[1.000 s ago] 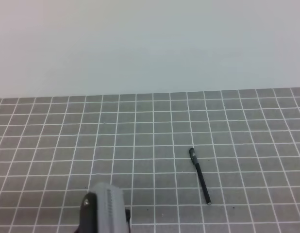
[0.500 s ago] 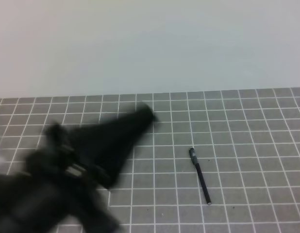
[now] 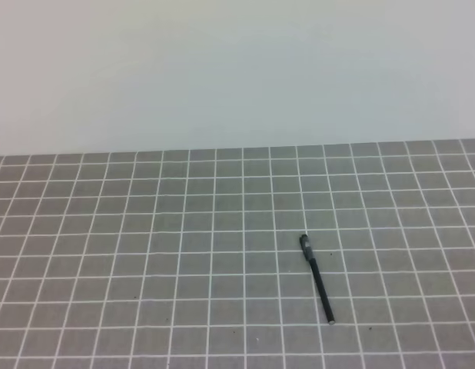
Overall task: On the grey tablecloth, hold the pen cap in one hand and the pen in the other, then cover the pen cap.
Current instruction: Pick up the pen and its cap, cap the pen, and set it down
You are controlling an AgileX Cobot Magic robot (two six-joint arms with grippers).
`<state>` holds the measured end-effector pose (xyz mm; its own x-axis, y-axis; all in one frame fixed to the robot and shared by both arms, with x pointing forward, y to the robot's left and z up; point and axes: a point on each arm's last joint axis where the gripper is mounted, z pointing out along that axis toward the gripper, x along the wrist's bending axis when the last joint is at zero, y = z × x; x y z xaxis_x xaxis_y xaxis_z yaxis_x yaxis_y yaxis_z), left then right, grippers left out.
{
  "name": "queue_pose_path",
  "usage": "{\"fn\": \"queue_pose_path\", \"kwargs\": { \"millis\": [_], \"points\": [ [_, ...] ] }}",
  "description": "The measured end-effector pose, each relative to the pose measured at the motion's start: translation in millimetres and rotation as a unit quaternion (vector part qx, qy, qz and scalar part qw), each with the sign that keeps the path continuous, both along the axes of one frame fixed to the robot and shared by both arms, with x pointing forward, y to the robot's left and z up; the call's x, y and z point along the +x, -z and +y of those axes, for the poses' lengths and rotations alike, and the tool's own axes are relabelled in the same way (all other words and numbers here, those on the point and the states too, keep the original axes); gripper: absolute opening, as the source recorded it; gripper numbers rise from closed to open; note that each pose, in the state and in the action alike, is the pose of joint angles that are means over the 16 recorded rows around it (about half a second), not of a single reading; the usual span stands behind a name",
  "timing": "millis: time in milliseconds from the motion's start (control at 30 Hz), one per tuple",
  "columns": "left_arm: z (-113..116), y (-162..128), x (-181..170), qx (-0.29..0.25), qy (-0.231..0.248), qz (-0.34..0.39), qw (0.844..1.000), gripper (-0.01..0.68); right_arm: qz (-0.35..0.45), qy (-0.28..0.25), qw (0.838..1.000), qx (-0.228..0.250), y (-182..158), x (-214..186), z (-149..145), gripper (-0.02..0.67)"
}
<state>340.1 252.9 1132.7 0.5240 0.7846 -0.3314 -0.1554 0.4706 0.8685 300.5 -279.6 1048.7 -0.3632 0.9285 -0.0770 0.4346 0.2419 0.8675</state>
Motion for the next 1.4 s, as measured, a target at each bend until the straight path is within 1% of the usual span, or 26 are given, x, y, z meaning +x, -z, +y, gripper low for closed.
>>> {"fn": "queue_pose_path", "kwargs": {
  "millis": [133,300,500,667,800,967,1133,1400],
  "points": [
    [17.2,4.9,-8.1,0.014,-0.063,0.030,0.997,-0.002,0.000,0.000,1.000,0.000,0.0,0.0,0.0,0.004],
    [32.8,16.4,-17.4,0.026,-0.134,0.060,0.989,-0.002,0.000,0.000,1.000,0.000,0.0,0.0,0.0,0.004],
    [42.5,44.4,-23.9,0.051,-0.192,0.090,0.976,-0.002,0.000,0.000,1.000,0.000,0.0,0.0,0.0,0.003],
    [45.8,81.3,-26.9,0.071,-0.213,0.121,0.967,-0.002,0.000,0.000,1.000,0.000,0.0,0.0,0.0,0.003],
    [46.4,110.9,-30.6,0.083,-0.216,0.143,0.962,-0.002,0.000,0.000,1.000,0.000,0.0,0.0,0.0,0.003],
    [47.1,140.2,-35.5,0.091,-0.216,0.177,0.956,-0.002,0.000,0.000,1.000,0.000,0.0,0.0,0.0,0.003],
    [48.2,156.9,-40.4,0.095,-0.218,0.208,0.949,-0.002,0.000,0.000,1.000,0.000,0.1,0.1,0.1,0.003],
    [50.2,167.0,-45.7,0.113,-0.225,0.248,0.935,-0.002,0.000,0.000,1.000,0.000,0.0,0.3,0.1,0.003]
  ]
}}
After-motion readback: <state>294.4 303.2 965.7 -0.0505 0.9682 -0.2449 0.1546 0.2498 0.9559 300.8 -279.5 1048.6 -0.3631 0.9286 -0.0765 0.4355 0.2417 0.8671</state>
